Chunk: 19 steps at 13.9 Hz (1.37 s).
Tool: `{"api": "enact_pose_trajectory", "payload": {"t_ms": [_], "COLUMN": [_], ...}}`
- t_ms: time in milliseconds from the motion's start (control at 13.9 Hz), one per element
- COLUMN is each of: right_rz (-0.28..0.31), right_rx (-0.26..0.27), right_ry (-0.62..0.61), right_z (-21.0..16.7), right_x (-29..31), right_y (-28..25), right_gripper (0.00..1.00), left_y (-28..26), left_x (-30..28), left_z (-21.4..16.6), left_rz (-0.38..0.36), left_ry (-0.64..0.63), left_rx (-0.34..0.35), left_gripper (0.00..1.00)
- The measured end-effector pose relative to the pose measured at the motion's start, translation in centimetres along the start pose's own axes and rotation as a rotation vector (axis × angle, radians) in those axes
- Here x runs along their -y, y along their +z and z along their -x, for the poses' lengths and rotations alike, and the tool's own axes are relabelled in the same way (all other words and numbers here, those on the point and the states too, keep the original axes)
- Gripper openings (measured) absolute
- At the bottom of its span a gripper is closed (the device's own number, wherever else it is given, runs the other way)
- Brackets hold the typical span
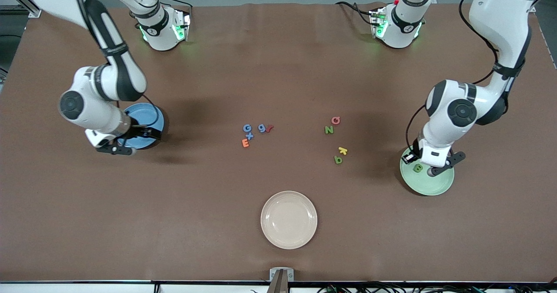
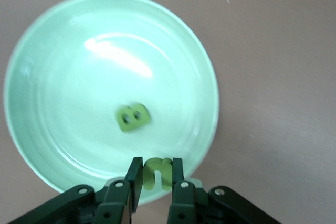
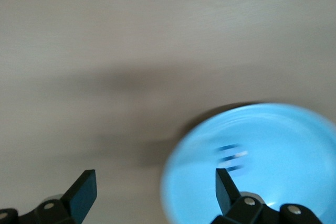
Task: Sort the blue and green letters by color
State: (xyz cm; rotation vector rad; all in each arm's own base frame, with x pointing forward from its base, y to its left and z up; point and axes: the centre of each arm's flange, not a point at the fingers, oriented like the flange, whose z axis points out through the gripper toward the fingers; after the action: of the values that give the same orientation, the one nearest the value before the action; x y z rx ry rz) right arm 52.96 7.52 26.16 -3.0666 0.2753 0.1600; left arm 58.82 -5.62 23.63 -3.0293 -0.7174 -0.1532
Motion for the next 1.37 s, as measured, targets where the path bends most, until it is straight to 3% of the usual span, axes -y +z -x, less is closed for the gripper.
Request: {"api": "enact_pose_trajectory", "payload": {"t_ms": [144,216,360,647,719,935,1007,1366], "right_rz": [-0.001,-0.007,-0.025,-0.032,-0.028,-0.019,-0.010,0.048], "right_rx": [-0.024,-0.041,-0.077,-0.101,-0.100,-0.100,-0.102,-0.121], "right_ry": [0.046,0.049,0.042,-0.102,-0.164,-0.302,-0.339,-0.444], "right_z": [2.4,3.8,6.5,10.6,11.4,11.9,12.2,11.6], "right_x": [7.5,10.8,15.9,22.5,24.0,25.8,26.1,27.5], "right_y": [-0.7,-0.7,0.0,3.6,4.3,5.7,6.0,8.3], "right_gripper": [1.00,1.00,1.00,1.00,1.00,1.00,0.98,0.95], "left_y": [0.2,0.4,0.6,-0.8,-1.9,-3.7,-3.4,0.3], "left_x": [2.2,2.9,3.1,0.1,-1.9,-9.2,-11.3,-19.7], "left_z": [-1.5,-2.0,-2.4,-2.2,-2.0,0.6,1.6,7.1], "left_rz": [-0.004,-0.004,-0.002,-0.008,-0.015,0.000,0.010,0.034], "left_ry": [0.042,0.049,0.054,0.097,0.126,0.207,0.217,0.222], "left_rx": [0.000,0.002,0.002,0.008,0.008,-0.005,-0.002,0.040], "left_gripper": [0.26,0.33,0.53,0.96,1.00,0.94,0.89,0.81]}}
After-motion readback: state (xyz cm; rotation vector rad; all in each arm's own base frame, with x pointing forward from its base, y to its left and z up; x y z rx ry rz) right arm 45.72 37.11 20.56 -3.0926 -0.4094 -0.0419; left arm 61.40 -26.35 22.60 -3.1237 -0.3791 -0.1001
